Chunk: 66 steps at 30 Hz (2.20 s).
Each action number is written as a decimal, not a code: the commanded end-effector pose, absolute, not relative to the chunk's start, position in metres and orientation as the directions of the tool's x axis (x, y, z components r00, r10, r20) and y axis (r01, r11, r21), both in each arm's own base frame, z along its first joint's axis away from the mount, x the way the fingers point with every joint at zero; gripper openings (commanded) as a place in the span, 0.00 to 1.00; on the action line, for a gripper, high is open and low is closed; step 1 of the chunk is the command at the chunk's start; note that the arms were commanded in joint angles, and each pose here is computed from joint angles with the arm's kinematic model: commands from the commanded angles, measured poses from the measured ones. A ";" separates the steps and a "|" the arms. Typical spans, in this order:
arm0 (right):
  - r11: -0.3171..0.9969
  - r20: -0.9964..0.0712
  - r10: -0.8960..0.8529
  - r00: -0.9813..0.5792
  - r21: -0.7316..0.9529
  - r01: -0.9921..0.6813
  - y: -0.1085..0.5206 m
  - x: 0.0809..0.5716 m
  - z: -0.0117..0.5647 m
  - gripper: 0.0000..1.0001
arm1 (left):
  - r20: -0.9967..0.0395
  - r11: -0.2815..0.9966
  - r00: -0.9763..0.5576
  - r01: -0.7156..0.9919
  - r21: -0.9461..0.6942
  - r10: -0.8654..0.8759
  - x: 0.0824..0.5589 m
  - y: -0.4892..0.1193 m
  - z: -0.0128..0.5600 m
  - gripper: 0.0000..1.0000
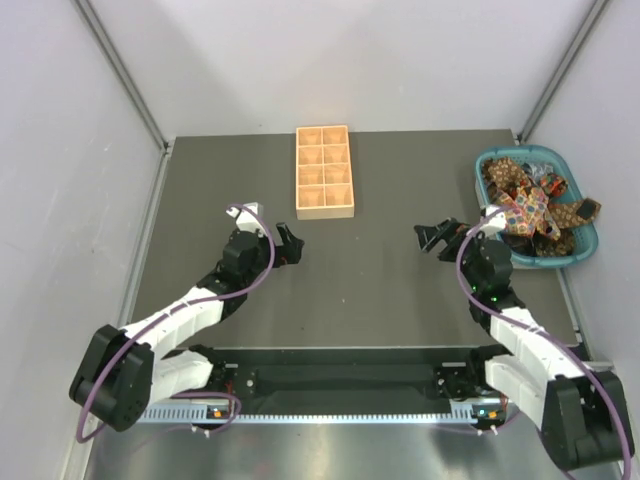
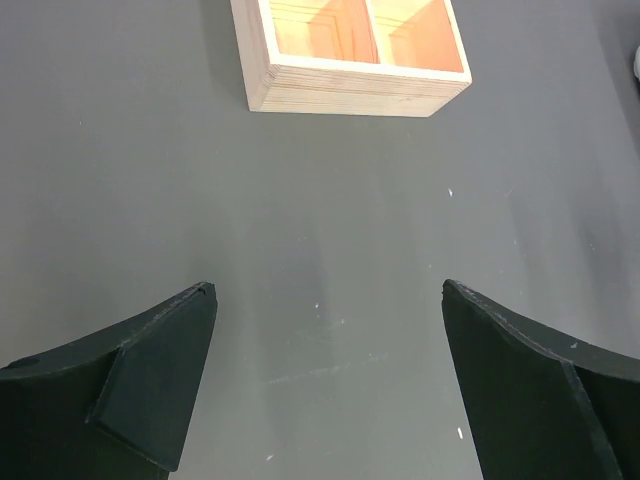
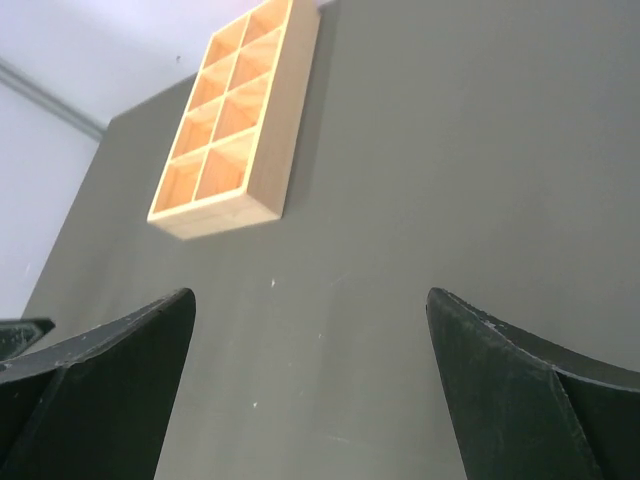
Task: Roll the ties
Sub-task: Grab a tie with the right arm, then move the tie to the center of the board
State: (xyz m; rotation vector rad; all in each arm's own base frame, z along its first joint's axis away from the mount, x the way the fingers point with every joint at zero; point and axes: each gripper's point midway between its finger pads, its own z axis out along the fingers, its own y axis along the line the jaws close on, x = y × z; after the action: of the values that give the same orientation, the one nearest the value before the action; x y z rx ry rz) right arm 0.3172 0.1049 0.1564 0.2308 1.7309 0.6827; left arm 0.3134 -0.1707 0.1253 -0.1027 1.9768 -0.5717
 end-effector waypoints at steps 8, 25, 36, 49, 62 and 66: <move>0.850 -0.872 0.489 0.008 0.479 0.219 0.010 0.303 0.262 1.00 | -0.859 0.868 -0.413 0.251 -0.428 -0.303 0.311 -0.186 0.148 0.97; 0.566 -0.690 0.696 -0.200 0.356 0.743 -0.107 0.330 0.206 1.00 | -0.866 0.881 -0.421 0.255 -0.399 -0.270 0.309 -0.196 0.145 0.99; 0.426 -0.633 0.765 -0.116 0.362 0.829 -0.132 0.372 0.144 1.00 | -0.861 0.879 -0.437 0.262 -0.398 -0.260 0.310 -0.202 0.142 0.98; 0.673 -0.811 0.585 -0.018 0.474 0.568 -0.093 0.352 0.290 0.00 | -0.861 0.877 -0.442 0.271 -0.397 -0.253 0.309 -0.205 0.142 0.97; 0.691 -0.914 0.381 -0.141 0.383 -0.613 0.156 0.236 0.488 0.00 | -0.876 0.869 -0.388 0.281 -0.407 -0.285 0.304 -0.198 0.157 0.97; 0.514 -0.914 0.377 -0.153 0.343 -0.786 0.192 0.183 0.531 0.00 | -0.882 0.872 -0.365 0.271 -0.407 -0.299 0.302 -0.192 0.160 0.95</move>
State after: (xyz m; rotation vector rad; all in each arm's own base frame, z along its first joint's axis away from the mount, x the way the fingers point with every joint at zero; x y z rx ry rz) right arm 0.2362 0.1700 0.4704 -0.1744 1.5748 0.9092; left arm 0.3001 -0.1960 0.1434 -0.0077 1.9303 -0.5933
